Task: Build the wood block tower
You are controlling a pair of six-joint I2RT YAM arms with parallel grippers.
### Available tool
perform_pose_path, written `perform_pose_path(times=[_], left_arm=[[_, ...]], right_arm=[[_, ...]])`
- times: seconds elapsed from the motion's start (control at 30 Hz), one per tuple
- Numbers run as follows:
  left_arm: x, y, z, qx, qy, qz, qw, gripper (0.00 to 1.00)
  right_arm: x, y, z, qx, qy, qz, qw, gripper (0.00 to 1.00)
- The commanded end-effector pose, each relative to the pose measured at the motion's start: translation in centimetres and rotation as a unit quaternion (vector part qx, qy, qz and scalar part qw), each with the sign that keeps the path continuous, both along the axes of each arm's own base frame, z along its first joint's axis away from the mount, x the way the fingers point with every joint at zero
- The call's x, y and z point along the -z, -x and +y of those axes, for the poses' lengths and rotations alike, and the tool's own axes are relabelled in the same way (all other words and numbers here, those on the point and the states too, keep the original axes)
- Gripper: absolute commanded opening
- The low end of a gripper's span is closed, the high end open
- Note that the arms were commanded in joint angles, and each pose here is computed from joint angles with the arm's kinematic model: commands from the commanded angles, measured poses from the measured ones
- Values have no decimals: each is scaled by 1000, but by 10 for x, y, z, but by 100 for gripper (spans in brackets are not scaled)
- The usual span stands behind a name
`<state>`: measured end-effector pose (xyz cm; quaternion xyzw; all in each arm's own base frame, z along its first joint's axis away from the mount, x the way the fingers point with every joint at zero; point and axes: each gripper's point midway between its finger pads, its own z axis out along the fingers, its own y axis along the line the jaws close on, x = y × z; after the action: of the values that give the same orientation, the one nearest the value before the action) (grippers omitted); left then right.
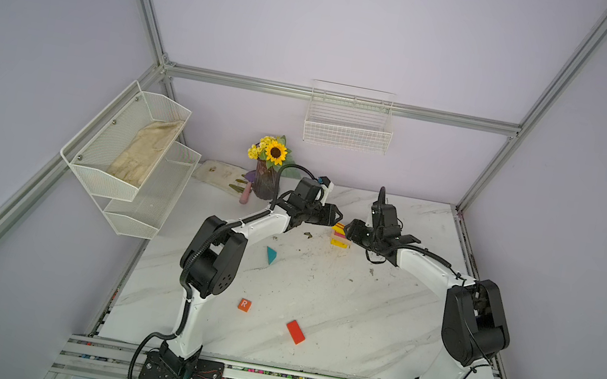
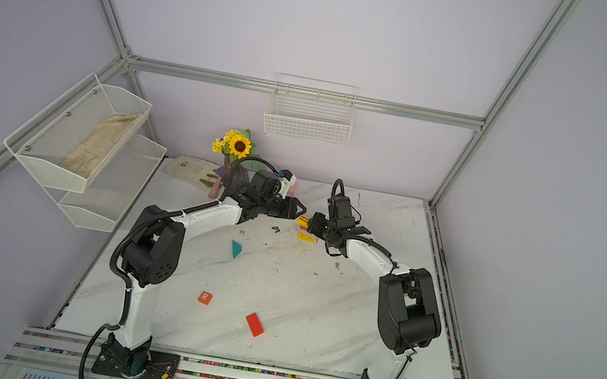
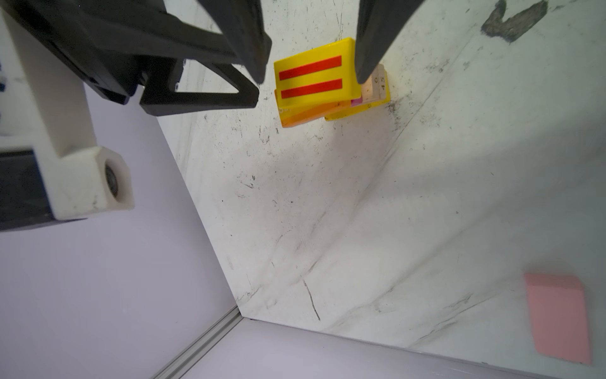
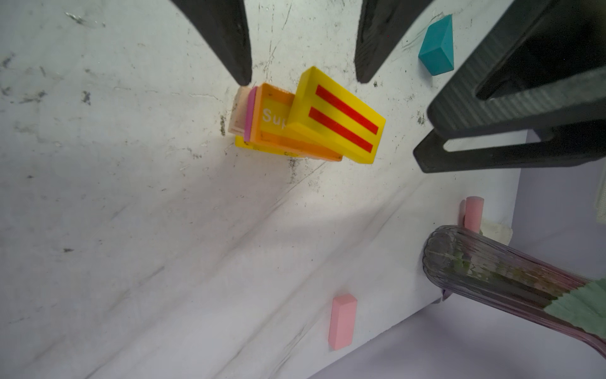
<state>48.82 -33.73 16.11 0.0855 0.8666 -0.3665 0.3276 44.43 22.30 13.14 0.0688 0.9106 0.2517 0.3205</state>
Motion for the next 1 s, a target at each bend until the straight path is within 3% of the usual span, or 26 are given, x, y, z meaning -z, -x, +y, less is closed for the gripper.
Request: perform_pose_path(times=[0.0, 0.7, 0.97], left_arm=[[-15, -3, -9, 8, 23, -9, 1000, 44], [-5, 3, -23, 26, 31, 6, 999, 39], [-9, 5, -20, 25, 29, 2, 999, 39]], right_arm=[[7, 0, 4, -6, 5, 2, 1000, 54], [17, -4, 4, -2, 22, 11, 1000, 44], [7, -3, 2, 2, 22, 1, 1000, 47]])
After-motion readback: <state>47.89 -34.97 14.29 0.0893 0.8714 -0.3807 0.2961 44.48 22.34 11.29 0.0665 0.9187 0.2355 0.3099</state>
